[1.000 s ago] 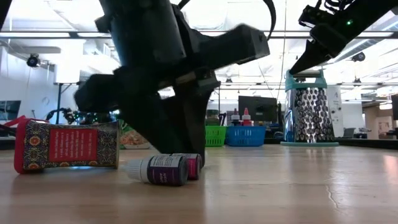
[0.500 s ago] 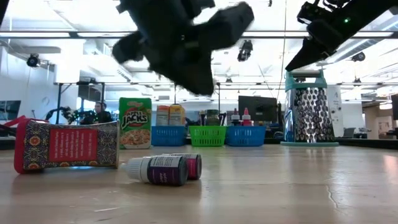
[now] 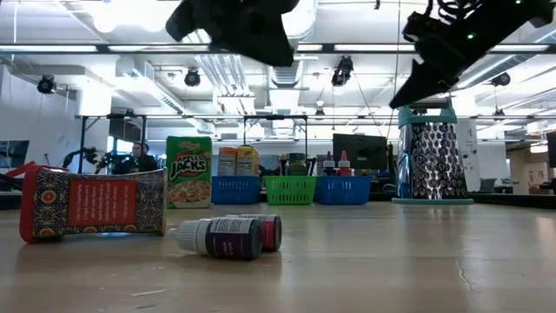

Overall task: Pick & Place Kitchen Items
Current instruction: Put the top small purple food bottle coloring into the right blue bin

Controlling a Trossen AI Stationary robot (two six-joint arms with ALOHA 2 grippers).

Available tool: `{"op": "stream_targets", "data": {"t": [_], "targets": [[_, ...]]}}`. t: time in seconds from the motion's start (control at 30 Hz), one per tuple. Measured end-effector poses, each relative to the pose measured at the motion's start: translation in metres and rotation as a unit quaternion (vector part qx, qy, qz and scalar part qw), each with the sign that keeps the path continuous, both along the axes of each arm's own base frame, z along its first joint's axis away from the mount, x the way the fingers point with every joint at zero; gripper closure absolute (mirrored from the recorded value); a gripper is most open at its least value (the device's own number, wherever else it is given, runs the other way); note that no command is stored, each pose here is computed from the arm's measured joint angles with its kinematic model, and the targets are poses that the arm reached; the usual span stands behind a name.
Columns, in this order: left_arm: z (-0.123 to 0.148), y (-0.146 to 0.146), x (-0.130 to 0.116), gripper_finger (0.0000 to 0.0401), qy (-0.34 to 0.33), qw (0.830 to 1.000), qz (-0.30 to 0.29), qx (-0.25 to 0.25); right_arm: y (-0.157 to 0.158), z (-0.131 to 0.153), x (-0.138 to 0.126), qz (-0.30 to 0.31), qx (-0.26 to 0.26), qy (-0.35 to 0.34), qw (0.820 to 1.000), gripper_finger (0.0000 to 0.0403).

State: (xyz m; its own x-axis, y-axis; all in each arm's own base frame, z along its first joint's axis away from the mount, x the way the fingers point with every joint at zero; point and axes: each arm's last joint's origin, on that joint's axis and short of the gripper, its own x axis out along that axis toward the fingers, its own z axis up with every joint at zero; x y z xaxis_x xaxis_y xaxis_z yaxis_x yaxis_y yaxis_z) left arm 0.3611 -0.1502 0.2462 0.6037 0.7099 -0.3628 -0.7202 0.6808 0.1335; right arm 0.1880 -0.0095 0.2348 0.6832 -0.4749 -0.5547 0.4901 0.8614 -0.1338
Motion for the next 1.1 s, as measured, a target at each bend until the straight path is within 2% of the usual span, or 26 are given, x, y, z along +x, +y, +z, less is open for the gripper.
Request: {"op": "stream_targets", "data": {"t": [0.1,0.2,0.33,0.4,0.57,0.8,1.1], "targets": [[-0.011,0.009,0.000,0.0307,-0.013,0.999,-0.033,-0.012,0.000,-0.003,0.009,0.006,-0.007,-0.004,1.000,0.0394],[-0.021,0.018,0.002,0.0307,-0.037,0.994,-0.098,-0.030,0.000,-0.007,0.018,0.015,-0.019,-0.004,1.000,0.0394],[-0.027,0.030,0.003,0.0307,-0.088,0.970,-0.224,-0.042,0.001,-0.012,0.029,0.023,-0.027,-0.006,0.999,0.0394],[-0.025,0.037,0.000,0.0307,-0.106,0.961,-0.254,-0.035,0.001,-0.014,0.033,0.033,-0.025,-0.004,0.999,0.0394],[-0.020,0.054,-0.012,0.0307,-0.099,0.963,-0.252,-0.009,-0.002,-0.017,0.038,0.054,-0.008,-0.003,0.999,0.0394],[-0.017,0.072,-0.032,0.0307,-0.089,0.966,-0.244,0.014,-0.006,-0.012,0.042,0.048,-0.004,-0.010,0.999,0.0394],[-0.010,0.092,-0.057,0.0307,-0.099,0.967,-0.235,0.018,-0.007,0.008,0.049,0.042,0.001,-0.059,0.997,0.0394]]}}
